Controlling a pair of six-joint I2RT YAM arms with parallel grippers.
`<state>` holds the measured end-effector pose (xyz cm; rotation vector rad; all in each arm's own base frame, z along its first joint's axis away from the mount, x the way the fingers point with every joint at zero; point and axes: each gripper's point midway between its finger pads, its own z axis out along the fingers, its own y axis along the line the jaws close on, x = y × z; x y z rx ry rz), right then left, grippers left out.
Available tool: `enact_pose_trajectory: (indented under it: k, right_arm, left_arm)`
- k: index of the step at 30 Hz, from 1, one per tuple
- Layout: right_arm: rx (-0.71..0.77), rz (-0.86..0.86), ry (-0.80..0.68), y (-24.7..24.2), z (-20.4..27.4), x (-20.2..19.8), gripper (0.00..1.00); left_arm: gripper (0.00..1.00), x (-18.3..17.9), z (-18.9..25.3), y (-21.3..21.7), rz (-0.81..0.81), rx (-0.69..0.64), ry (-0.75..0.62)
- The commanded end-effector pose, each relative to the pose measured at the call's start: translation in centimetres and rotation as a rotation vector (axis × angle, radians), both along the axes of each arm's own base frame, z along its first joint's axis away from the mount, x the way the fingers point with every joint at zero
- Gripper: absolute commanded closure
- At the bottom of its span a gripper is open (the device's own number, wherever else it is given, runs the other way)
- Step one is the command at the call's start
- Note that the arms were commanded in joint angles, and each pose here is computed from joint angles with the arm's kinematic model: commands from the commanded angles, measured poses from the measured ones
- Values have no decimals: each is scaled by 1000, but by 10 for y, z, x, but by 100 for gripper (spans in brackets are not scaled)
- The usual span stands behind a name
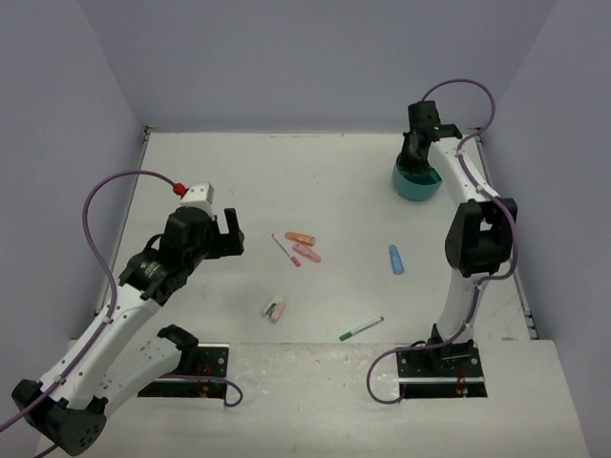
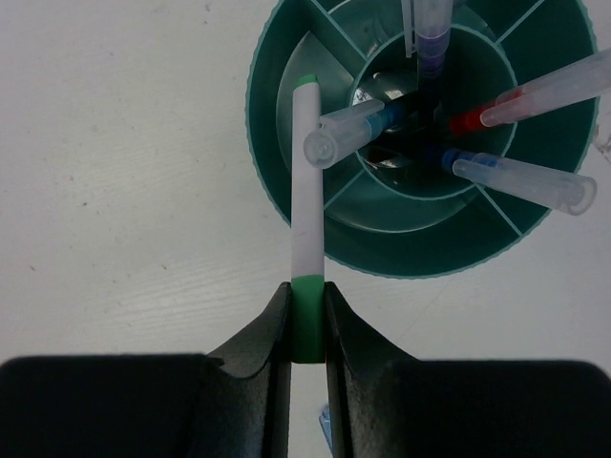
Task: Sort the stationery into containers
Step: Place the pen in the storage box, then move the pen to the center of the board.
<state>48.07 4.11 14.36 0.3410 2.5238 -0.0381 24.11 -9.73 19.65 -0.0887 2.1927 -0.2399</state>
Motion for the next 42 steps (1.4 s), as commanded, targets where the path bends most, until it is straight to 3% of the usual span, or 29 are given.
enact_pose_trajectory:
  k: [1,2,4,8,14,20,26,29,30,32,42]
  right_arm:
    - [-22,20,6,-4,0,7,83]
    - [-21,24,7,-3,-1,7,80]
    - [-24,24,6,-4,0,7,59]
    - [-27,31,-9,-5,13,5,36]
    - [3,66,-83,4,54,-10,36]
    - [58,210,-251,58,99,-70,35]
    - [156,276,-322,76,87,-121,35]
    - [163,278,-369,73,85,-129,36]
    - [165,271,-379,72,86,-131,36]
    - [178,284,-387,74,88,-134,37]
    - [191,307,-415,77,87,-137,37]
  left_arm:
    - [0,3,3,-2,-17,-1,-27]
    - [0,3,3,-2,-18,0,-28]
    - [0,4,-1,-3,-19,2,-21]
    - [0,5,-4,-2,-13,13,-8]
    - [0,12,-13,-7,55,-34,46]
    - [0,35,-24,-27,230,-204,127]
    - [1,61,-42,-57,391,-252,210]
    - [7,66,-47,-71,475,-243,207]
    - [22,69,-54,-77,513,-241,227]
    - [41,74,-77,-87,546,-225,294]
    - [45,91,-145,-117,585,-109,486]
